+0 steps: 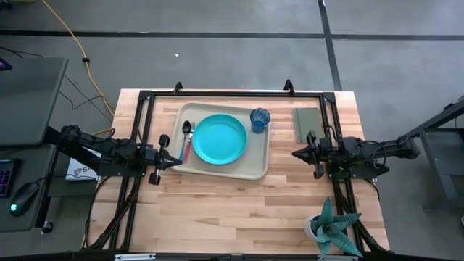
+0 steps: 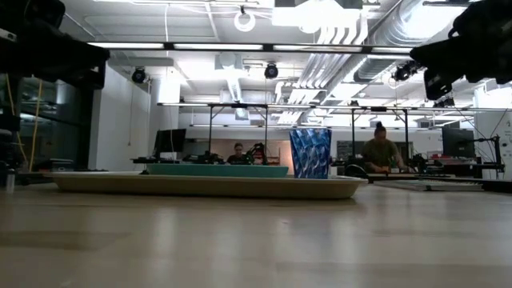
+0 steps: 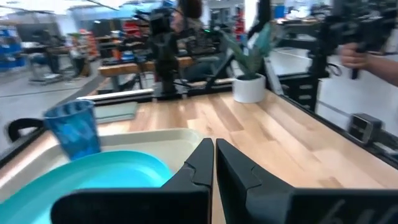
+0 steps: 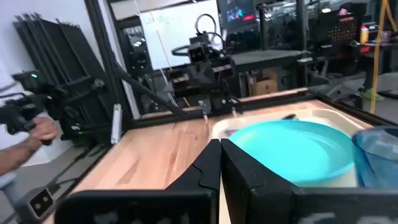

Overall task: Pick and place plate/cup/fork/spoon on tray
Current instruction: Return to Home Position

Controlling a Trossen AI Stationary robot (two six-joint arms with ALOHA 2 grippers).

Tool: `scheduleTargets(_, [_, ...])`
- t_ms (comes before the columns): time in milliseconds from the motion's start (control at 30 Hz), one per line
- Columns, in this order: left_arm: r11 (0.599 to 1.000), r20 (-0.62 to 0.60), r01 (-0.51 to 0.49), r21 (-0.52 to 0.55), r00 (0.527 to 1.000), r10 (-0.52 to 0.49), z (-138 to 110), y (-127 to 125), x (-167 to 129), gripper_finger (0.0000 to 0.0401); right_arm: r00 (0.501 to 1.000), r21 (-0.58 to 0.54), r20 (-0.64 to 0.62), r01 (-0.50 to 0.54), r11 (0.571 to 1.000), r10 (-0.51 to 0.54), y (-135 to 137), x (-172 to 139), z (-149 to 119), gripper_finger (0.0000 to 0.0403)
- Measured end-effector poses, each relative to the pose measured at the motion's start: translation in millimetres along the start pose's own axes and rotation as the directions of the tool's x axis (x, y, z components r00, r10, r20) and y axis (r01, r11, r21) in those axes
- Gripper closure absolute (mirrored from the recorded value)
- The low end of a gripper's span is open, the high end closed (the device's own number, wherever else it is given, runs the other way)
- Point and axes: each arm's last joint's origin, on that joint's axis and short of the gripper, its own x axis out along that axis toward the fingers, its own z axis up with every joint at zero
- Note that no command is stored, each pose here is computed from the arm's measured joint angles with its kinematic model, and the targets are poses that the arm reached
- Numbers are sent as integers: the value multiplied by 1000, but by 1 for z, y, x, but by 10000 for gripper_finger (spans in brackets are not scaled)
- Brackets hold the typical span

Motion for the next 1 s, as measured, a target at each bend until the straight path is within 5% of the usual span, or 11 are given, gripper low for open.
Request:
scheduleTargets(200, [998,-19,62,-21,998,-62,-2,-2,1,401,999,-41,-32,11,999,-12,1,-2,-4,403])
scheduleTargets(467, [985,-8,-170,-28,985,170,0,5,0,401,999,-88,-31,7,996,-10,2,-2,-4,403])
scheduleTargets(1000, [983,34,-176,-50,983,178,4,6,-2,401,999,-88,-32,5,996,-8,2,-2,-4,403])
